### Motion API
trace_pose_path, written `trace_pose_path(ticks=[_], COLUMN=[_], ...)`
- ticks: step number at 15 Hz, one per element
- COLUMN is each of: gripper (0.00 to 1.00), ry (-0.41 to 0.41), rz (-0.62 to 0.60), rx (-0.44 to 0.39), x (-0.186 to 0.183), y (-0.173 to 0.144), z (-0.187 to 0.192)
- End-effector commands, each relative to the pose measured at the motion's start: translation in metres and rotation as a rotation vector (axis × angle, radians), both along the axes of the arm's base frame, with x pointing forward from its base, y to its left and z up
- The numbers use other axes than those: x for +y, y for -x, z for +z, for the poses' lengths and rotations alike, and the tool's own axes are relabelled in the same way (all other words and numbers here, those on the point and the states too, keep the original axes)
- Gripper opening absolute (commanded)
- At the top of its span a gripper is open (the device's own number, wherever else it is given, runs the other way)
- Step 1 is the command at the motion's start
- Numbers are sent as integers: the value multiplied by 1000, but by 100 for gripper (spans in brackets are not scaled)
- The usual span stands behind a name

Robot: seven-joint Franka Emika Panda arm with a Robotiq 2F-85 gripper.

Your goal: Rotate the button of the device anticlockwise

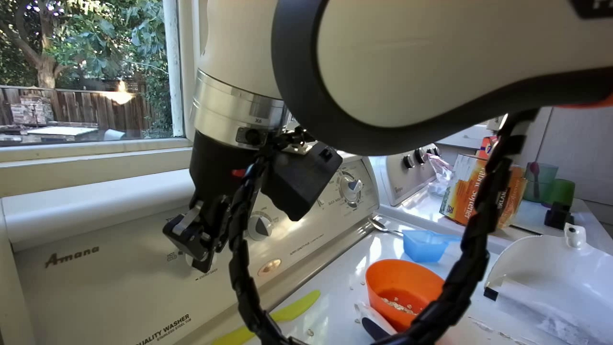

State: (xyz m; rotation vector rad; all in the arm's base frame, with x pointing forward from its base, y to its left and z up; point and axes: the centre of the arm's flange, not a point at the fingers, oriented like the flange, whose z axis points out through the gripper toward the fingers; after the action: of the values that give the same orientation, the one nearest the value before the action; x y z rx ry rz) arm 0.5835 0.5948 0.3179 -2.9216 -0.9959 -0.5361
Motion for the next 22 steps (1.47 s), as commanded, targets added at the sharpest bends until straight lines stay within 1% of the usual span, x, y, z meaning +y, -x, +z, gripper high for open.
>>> trace_pose_path(ticks=[1, 4, 14, 22], gripper=[4, 4, 4, 4], ry=[127, 176, 364, 480], rz=[39, 90, 308, 449], rx=[-37, -68, -115, -146], x=[17, 21, 26, 30], y=[-17, -15, -9, -4], z=[8, 10, 12, 10])
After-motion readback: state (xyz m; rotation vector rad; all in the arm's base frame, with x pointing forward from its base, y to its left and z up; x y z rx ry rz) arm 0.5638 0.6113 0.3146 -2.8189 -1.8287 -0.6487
